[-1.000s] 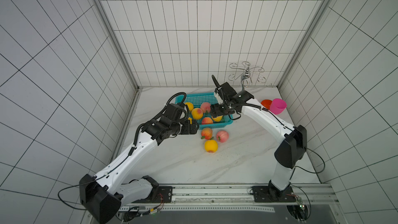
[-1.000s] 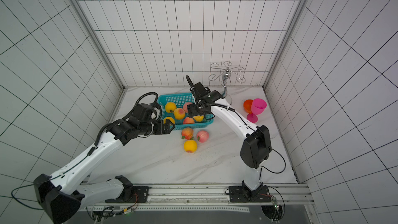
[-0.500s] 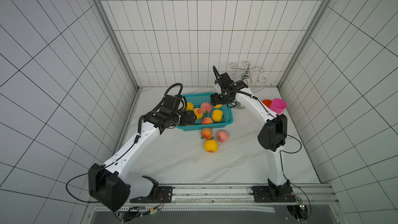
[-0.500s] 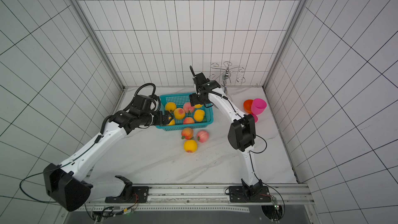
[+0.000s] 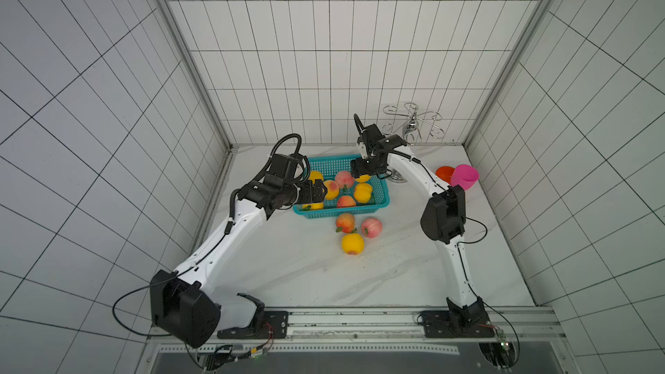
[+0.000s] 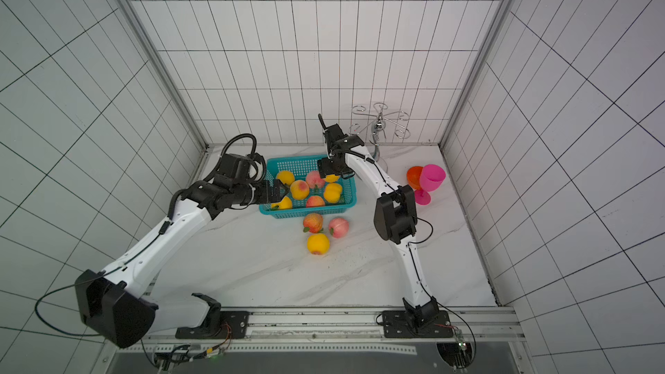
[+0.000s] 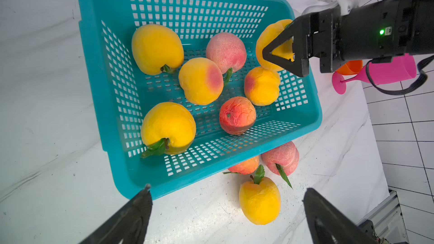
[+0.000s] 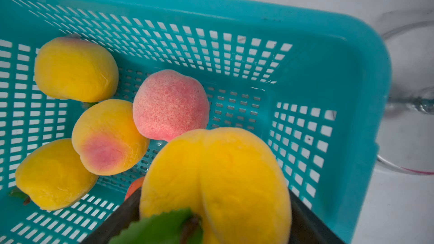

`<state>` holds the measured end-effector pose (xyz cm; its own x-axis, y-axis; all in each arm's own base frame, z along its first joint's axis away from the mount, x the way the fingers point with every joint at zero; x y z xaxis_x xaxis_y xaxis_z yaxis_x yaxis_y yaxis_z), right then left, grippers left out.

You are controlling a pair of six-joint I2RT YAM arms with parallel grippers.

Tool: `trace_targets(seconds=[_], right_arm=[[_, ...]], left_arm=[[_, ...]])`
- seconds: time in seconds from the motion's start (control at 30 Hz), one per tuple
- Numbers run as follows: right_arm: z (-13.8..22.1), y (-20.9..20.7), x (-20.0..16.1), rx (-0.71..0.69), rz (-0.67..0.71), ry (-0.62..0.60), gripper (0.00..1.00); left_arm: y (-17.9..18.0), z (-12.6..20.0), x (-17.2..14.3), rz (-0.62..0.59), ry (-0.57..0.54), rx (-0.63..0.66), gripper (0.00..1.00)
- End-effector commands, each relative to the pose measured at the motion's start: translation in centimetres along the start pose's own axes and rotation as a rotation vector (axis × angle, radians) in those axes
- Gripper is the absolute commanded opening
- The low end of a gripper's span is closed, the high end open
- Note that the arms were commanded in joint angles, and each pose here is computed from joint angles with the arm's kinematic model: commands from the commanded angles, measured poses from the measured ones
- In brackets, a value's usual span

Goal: Put the peaches into the basket
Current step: Place the peach in the basket.

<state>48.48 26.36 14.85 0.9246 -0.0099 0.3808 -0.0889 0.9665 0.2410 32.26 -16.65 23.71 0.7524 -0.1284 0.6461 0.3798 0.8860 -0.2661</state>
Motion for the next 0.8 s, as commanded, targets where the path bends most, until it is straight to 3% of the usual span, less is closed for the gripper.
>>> trace_targets(seconds=[0.0, 0.77], right_arm=[[0.4, -0.3, 1.0, 0.001, 0.0, -0.013, 0.82], [-2.3, -1.1, 0.6, -0.036, -0.003, 0.016, 0.85]], left_arm=[[0.4, 0.5, 0.3, -0.018, -0.025, 0.005, 0.99], [0.9, 0.0, 0.1, 0.011, -0.009, 0.013, 0.99]])
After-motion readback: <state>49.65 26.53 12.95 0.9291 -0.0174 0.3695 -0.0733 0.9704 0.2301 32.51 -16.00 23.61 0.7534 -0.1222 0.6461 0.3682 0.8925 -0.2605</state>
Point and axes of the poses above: each gripper's point midway between its finger pads, its own z axis back along the fingers, its own y axis along the line the jaws close on, x = y × z, the point moved 1 cm from there along z, back along the fingers, and after that the axes turned 15 degrees about -z, right-handed, at the moved point
